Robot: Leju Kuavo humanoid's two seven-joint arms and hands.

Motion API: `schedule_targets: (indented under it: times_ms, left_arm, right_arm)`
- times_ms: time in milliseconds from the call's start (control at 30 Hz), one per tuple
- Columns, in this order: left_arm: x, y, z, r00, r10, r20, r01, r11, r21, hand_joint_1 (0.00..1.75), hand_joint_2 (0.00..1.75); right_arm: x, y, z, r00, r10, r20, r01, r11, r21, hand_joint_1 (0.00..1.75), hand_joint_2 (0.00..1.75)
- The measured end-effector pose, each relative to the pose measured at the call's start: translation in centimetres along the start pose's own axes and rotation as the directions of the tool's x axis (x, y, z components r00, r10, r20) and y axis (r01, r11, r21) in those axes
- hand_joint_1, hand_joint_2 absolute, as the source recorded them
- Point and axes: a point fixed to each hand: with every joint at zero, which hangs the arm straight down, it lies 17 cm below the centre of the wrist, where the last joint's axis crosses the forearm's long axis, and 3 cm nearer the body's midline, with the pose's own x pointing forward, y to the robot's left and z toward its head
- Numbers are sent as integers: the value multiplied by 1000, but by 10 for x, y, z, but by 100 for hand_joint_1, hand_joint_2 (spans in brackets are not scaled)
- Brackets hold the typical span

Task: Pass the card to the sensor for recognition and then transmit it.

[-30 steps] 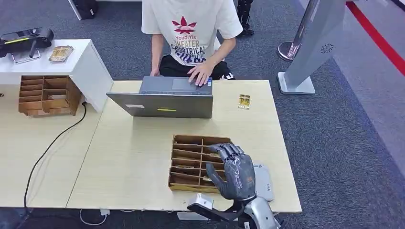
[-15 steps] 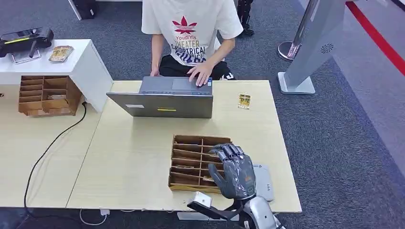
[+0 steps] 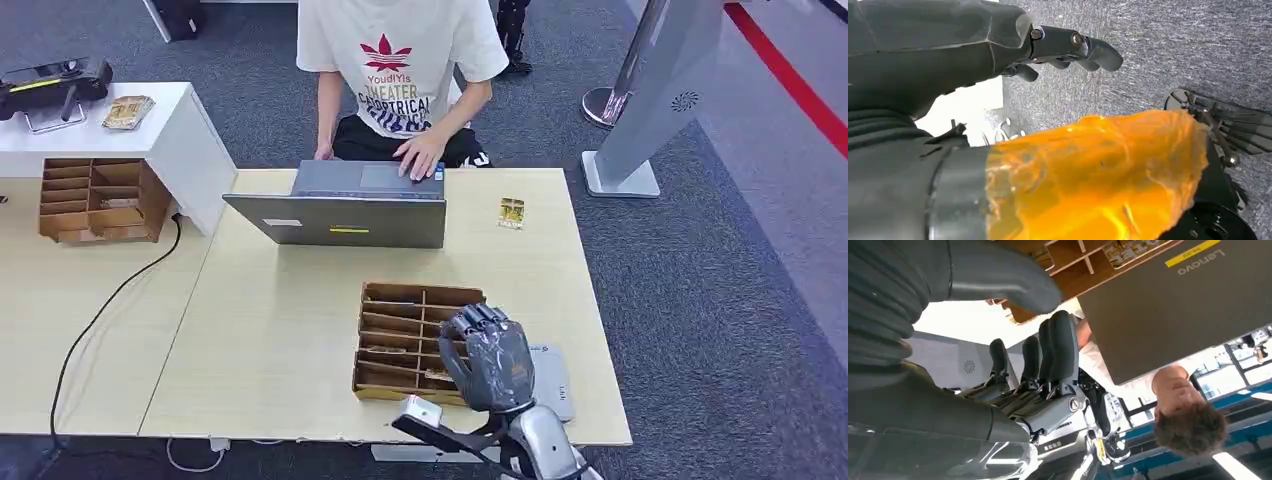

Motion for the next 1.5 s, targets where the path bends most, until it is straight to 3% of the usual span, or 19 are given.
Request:
schedule_targets:
  times_ms: [100,133,233,300,367,400,567,1233,1500]
  left_arm:
    - [-1,0,0,1000,-3,-4,3,1000,1,0,0]
    - [-1,0,0,1000,-4,-4,4,1000,1,0,0]
    - [-1,0,0,1000,-5,-4,5,1000,1,0,0]
    - [-1,0,0,1000,-6,-4,6,1000,1,0,0]
    - [-1,0,0,1000,-6,-4,6,1000,1,0,0]
    - [-1,0,0,1000,-6,-4,6,1000,1,0,0]
    - [-1,0,0,1000,-7,-4,7,1000,1,0,0]
    - [-1,0,0,1000,-12,-5,12,1000,1,0,0]
    - [-1,0,0,1000,-14,-6,14,1000,2,0,0]
  right_arm:
    - [-3,3,-1,1000,8,-3,-8,1000,10,87,175]
    - [-3,4,-1,1000,11,-4,-11,1000,14,96,175]
    - [-7,7,0,1000,20,-14,-19,999,26,87,175]
    - [-9,11,0,1000,24,-18,-24,999,38,94,175]
    - [-11,13,1,999,28,-22,-27,999,45,84,175]
    - [-13,14,1,999,30,-25,-29,998,48,96,175]
    - [-18,21,4,999,39,-35,-36,997,67,105,175]
    - [-37,35,2,995,68,-76,-59,992,116,96,175]
    - [-41,33,-1,994,73,-87,-63,992,113,110,175]
